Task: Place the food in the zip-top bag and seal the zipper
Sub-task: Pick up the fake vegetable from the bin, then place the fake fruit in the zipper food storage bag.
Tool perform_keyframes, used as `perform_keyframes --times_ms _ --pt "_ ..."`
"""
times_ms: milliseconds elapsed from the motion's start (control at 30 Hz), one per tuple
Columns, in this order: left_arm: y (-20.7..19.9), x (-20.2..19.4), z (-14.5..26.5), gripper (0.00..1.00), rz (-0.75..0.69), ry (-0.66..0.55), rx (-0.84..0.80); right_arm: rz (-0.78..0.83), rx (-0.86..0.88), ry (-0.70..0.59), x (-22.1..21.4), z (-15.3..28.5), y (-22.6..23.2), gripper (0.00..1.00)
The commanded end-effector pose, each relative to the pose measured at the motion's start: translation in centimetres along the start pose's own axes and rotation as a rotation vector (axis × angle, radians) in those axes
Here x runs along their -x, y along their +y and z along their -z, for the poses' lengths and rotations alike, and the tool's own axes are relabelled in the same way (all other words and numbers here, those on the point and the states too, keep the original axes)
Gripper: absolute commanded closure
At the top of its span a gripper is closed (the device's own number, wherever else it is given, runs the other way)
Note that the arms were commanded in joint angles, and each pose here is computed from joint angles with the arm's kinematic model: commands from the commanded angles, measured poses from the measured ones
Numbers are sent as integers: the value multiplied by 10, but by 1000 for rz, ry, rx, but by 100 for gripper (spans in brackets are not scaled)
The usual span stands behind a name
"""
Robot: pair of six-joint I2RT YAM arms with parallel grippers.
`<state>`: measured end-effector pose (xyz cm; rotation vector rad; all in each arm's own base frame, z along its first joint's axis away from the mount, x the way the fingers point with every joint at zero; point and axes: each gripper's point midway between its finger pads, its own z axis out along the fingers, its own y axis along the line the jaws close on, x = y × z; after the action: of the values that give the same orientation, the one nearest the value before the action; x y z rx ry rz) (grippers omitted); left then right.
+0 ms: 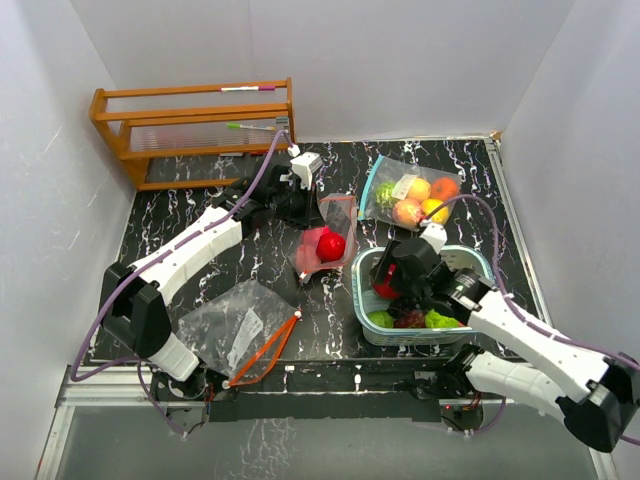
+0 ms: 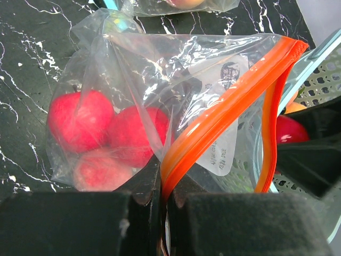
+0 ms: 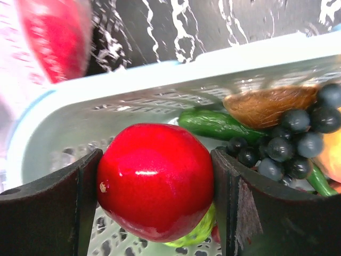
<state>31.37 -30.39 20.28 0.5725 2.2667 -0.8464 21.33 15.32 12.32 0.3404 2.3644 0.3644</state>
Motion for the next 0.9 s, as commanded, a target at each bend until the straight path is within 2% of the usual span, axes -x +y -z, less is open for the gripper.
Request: perform_keyframes --times_ms 0,200,433,667,867 --pt "-5 2 7 100 -7 -12 -14 -12 61 -131 46 42 14 68" --pt "-3 2 4 100 -7 -9 -10 36 156 -159 64 78 26 68" --pt "-3 3 3 100 -4 -9 -11 48 437 -250 100 118 87 68" --pt "-3 3 4 100 -4 -13 -11 88 674 -293 123 122 157 68" --pt "-8 8 6 100 0 -24 -26 125 800 -278 129 101 211 68"
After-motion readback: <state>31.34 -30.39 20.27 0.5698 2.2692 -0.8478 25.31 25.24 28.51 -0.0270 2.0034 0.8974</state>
